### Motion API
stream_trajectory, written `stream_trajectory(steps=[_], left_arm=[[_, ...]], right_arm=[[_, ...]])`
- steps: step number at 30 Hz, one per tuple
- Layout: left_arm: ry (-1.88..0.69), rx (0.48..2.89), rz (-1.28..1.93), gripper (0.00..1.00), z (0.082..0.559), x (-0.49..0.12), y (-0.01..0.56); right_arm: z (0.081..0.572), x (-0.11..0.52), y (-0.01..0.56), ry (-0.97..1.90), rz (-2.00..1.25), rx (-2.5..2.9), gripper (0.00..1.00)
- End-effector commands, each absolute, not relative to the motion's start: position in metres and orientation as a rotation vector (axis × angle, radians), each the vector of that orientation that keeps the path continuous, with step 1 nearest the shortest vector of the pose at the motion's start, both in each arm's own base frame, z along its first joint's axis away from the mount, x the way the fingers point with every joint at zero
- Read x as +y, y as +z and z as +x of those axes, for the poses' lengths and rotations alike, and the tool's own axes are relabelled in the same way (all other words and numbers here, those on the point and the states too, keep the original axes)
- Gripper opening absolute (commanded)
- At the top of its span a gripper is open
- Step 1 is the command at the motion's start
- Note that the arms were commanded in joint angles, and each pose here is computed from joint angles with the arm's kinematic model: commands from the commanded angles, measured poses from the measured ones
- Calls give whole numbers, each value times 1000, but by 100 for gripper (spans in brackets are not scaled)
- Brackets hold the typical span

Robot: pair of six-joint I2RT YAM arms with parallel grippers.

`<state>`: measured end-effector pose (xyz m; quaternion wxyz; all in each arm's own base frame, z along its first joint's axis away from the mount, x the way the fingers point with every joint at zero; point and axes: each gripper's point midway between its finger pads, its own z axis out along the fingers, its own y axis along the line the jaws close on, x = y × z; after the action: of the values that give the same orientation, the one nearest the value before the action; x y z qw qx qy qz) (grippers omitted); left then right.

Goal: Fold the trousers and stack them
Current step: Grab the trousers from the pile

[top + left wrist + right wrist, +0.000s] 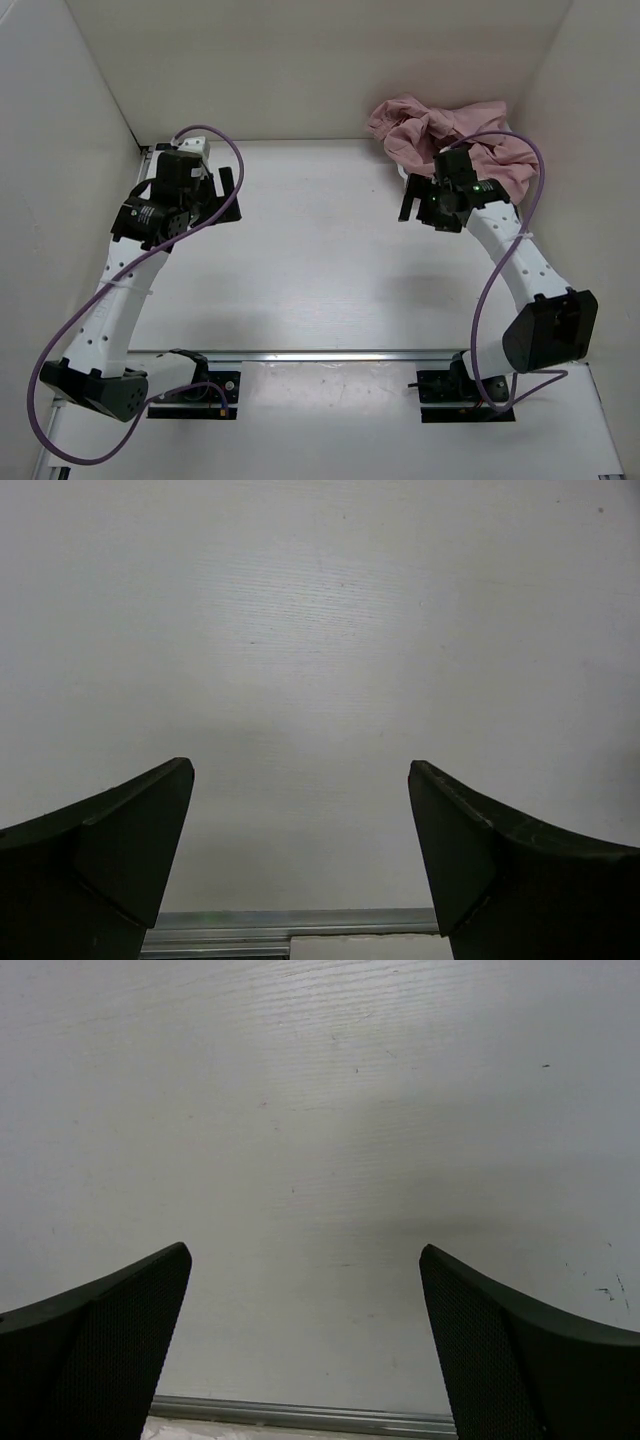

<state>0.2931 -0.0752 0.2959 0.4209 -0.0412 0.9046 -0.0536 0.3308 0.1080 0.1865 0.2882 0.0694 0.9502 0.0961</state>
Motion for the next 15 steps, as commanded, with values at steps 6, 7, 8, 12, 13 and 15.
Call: stream_trajectory(steps=[6, 7, 8, 12, 13, 15], left_arm=[[-119, 2265, -121, 100, 295, -72, 294], [-115, 2274, -120, 100, 294, -72, 291], [-119, 2265, -121, 100, 296, -72, 292], [-98, 2281, -126, 100, 296, -70, 282], [-103, 2282, -138, 100, 295, -70, 279], [-115, 2270, -154, 100, 298, -72, 279]], right_arm=[[326, 94, 208, 217, 201, 2431, 100], [325, 90, 203, 190, 209, 2440, 100], [322, 87, 206, 172, 204, 2432, 100], [322, 70, 209, 92, 262, 2401, 78], [330, 67, 208, 86, 280, 2397, 71], [351, 64, 231, 84, 303, 2331, 38]])
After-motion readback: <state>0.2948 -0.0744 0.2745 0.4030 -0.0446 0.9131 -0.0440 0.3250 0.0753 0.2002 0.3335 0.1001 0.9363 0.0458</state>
